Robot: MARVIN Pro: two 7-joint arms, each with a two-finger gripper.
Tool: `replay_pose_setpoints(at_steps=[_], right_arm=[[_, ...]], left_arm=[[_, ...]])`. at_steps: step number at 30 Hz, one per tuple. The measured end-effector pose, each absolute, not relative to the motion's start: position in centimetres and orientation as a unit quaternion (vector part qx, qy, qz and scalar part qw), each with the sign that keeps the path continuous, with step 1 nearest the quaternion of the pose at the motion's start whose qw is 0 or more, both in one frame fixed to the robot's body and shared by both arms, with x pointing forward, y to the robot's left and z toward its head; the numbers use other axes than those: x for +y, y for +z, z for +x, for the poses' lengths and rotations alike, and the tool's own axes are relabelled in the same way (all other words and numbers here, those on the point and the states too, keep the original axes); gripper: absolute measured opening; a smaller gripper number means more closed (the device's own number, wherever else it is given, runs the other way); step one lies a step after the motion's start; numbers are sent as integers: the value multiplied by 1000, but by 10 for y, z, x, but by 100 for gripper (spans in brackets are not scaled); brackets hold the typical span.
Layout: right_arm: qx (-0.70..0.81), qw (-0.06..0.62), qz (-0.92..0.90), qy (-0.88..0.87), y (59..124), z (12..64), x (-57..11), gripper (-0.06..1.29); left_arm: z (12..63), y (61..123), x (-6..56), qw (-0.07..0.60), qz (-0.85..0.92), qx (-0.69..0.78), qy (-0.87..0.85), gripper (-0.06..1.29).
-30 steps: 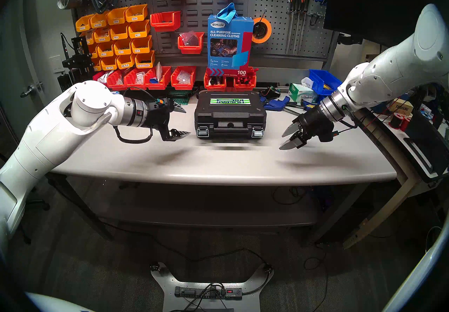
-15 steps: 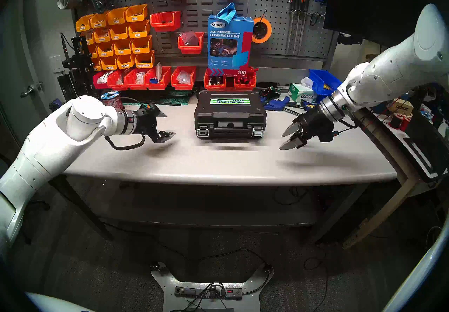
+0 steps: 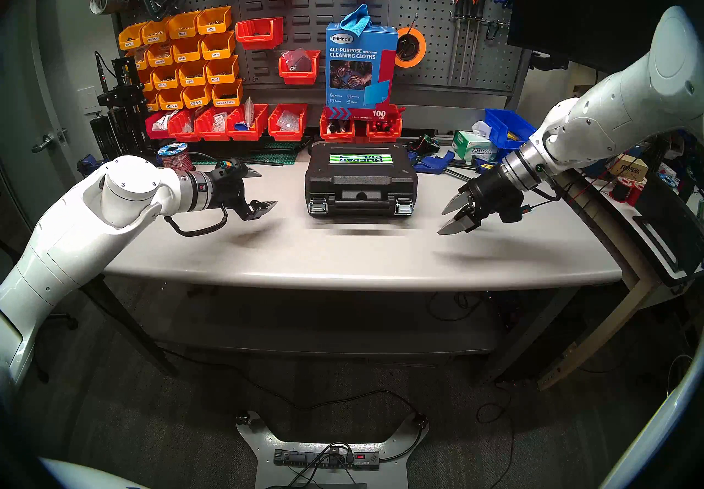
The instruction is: Open the tool box
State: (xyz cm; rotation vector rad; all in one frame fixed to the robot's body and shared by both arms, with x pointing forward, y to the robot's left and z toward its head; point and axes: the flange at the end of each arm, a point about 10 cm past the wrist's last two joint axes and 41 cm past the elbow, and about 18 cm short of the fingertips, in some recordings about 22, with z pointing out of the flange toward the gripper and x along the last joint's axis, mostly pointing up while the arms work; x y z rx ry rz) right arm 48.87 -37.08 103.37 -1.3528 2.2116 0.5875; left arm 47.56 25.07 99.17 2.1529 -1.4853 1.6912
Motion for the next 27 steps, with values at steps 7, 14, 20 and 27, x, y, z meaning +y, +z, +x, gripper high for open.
replay_pose_setpoints(at_steps=[7, 14, 20, 27], right_arm=[[808, 239, -494, 215, 1034, 489, -371, 123], [808, 239, -494, 215, 1034, 489, -371, 123], [808, 239, -494, 215, 1034, 489, -371, 123], [808, 239, -494, 215, 1034, 489, -371, 123]], left_arm=[[465, 1015, 222, 38, 644, -509, 570, 123], [451, 1031, 195, 67, 598, -546, 583, 123], [442, 1034, 170, 91, 565, -572, 588, 123], [435, 1016, 142, 115, 543, -599, 577, 123]])
